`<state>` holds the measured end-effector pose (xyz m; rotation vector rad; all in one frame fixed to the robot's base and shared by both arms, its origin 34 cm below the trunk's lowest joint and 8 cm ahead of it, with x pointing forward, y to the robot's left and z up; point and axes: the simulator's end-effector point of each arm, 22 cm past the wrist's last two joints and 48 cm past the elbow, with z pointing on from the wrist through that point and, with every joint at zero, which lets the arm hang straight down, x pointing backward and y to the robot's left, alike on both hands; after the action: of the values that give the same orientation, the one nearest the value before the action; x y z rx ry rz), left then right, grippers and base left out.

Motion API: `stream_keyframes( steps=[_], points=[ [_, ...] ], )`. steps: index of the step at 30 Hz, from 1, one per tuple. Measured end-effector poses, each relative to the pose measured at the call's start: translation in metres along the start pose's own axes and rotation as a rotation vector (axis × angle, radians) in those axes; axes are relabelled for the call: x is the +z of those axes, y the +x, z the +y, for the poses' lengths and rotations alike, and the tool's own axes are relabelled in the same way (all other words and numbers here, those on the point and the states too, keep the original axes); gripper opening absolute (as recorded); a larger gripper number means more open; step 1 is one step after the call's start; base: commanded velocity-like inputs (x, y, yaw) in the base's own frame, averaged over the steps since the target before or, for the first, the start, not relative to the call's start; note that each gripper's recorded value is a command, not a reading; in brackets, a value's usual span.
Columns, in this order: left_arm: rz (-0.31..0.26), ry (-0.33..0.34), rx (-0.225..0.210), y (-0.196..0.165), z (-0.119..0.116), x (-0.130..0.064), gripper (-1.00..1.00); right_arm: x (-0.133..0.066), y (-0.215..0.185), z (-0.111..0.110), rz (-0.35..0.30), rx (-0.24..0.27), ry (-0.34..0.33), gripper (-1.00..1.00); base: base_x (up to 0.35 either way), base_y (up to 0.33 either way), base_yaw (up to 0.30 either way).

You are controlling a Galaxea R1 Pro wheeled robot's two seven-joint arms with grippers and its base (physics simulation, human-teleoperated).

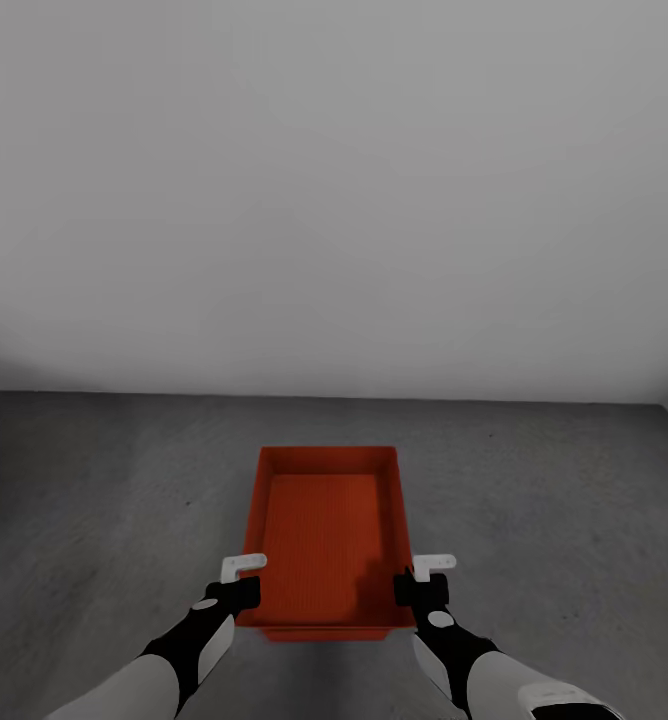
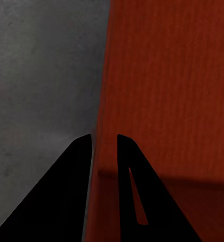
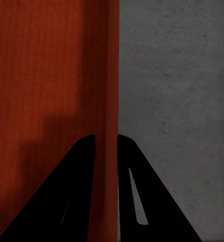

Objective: Move the two storage containers from the living room to the garage. In the garage, place one container on the floor and stack the other container on top of it (either order is fine).

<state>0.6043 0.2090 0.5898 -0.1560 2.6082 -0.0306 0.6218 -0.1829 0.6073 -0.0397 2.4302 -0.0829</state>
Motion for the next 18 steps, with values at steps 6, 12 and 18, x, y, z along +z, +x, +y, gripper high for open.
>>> stream_keyframes(
  steps=[6,12,18],
  points=[
    [-0.001,0.000,0.000,-0.0001,0.0001,0.0000,-1.00,0.0000,-0.0002,0.0001,0.000,0.000,0.000,-1.00,0.000,0.000,-0.165],
    [-0.001,0.000,0.000,-0.0004,0.0005,0.0000,-1.00,-0.0001,-0.0002,0.0006,-0.001,0.001,0.000,-1.00,0.000,0.000,-0.018],
    [-0.001,0.000,0.000,-0.0002,0.0007,0.0000,-1.00,-0.0002,0.0001,0.0008,0.000,0.002,0.000,-1.00,0.000,0.000,-0.001]
  ],
)
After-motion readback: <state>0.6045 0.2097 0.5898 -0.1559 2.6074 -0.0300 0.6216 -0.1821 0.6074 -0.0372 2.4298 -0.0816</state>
